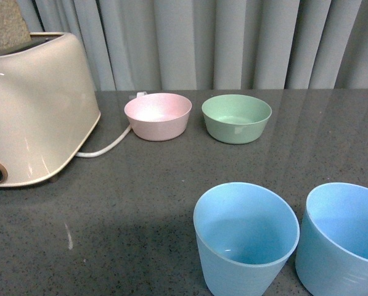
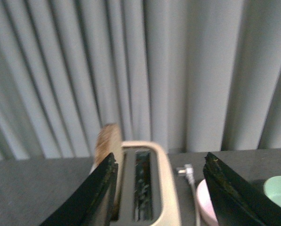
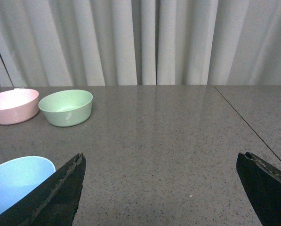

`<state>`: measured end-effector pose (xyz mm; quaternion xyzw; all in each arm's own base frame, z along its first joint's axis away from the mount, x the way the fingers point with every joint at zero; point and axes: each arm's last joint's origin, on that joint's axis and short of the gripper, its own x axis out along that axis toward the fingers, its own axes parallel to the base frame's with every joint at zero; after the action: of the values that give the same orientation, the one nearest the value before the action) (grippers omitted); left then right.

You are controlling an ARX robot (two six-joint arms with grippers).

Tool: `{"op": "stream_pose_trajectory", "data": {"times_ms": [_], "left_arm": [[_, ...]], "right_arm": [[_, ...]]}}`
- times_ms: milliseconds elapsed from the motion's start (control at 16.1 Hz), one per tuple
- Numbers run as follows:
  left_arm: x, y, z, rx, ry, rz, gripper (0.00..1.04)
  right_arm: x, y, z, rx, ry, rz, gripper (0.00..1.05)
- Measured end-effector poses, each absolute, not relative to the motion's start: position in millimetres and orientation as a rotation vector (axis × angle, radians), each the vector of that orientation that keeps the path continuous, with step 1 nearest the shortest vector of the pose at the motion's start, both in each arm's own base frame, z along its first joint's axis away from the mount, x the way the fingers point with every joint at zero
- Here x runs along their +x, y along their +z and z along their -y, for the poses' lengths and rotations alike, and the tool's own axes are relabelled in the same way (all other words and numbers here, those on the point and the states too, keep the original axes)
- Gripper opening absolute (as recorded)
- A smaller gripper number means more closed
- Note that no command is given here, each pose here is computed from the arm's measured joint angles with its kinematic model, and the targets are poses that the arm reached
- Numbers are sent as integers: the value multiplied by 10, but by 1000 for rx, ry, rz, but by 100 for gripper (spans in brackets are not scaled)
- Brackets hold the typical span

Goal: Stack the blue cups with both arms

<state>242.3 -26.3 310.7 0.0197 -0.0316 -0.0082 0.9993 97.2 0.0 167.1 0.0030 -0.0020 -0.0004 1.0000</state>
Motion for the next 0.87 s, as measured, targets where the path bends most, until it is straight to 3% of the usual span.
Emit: {"op": "stream_pose_trajectory", "data": {"times_ms": [62, 125, 872], "left_arm": [[2071, 2425, 153, 9, -7, -18, 10], [1969, 2380, 125, 2, -4, 7, 1], [1691, 2061, 2, 3, -2, -12, 1]], "right_arm": [[972, 1670, 0, 6, -1, 3, 98], [972, 1671, 0, 6, -1, 4, 98], [972, 1671, 0, 6, 0, 4, 98]]}}
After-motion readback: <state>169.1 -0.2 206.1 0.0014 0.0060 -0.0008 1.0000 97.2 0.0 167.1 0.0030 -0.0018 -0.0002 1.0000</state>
